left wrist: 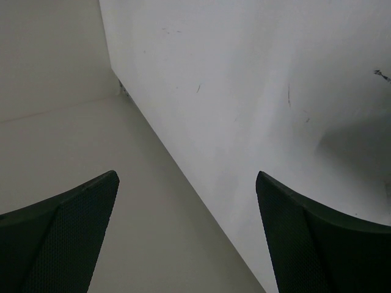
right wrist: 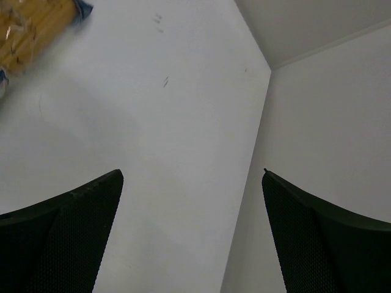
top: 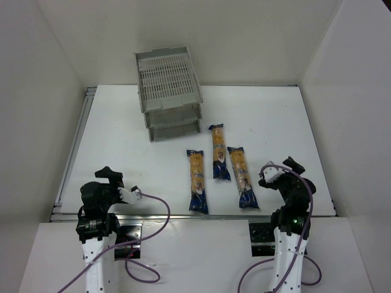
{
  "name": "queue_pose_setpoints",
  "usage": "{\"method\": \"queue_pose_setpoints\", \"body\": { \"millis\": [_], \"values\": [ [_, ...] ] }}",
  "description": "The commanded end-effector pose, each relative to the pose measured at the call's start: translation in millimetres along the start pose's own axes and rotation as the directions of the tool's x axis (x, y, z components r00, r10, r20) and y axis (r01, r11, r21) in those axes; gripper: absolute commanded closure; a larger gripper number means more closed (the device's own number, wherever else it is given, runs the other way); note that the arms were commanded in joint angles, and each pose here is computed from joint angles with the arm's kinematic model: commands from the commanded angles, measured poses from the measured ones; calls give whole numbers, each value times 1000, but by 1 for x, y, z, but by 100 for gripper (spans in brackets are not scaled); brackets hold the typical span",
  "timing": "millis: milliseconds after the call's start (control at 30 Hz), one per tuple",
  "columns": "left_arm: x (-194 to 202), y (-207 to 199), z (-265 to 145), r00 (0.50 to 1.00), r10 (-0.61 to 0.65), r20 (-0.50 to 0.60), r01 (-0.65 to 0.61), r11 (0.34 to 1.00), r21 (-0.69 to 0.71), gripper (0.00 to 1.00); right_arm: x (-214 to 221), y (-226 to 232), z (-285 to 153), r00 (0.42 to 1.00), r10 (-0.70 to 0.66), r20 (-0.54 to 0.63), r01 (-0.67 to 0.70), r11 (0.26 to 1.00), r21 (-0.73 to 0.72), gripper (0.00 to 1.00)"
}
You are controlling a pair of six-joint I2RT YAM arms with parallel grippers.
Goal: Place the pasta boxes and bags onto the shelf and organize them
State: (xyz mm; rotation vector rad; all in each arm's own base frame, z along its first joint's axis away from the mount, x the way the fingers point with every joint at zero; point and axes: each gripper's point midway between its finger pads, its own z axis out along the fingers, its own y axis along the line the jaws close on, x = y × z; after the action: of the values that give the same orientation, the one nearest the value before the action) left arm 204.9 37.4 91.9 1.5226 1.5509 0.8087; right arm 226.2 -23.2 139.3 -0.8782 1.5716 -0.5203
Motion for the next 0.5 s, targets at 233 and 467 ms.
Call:
{"method": "queue_pose_setpoints", "body": {
  "millis": [233, 467],
  "values": [
    [7, 1, -7, 999, -1, -46, 1, 1000, 1, 0, 53, -11, -12, 942, -209, -262, 222, 975, 24, 1],
    [47, 16, -6, 967, -31, -253, 1, 993, -119, 0, 36, -39, -22, 955, -142, -262, 181, 975, 131, 0]
  ]
}}
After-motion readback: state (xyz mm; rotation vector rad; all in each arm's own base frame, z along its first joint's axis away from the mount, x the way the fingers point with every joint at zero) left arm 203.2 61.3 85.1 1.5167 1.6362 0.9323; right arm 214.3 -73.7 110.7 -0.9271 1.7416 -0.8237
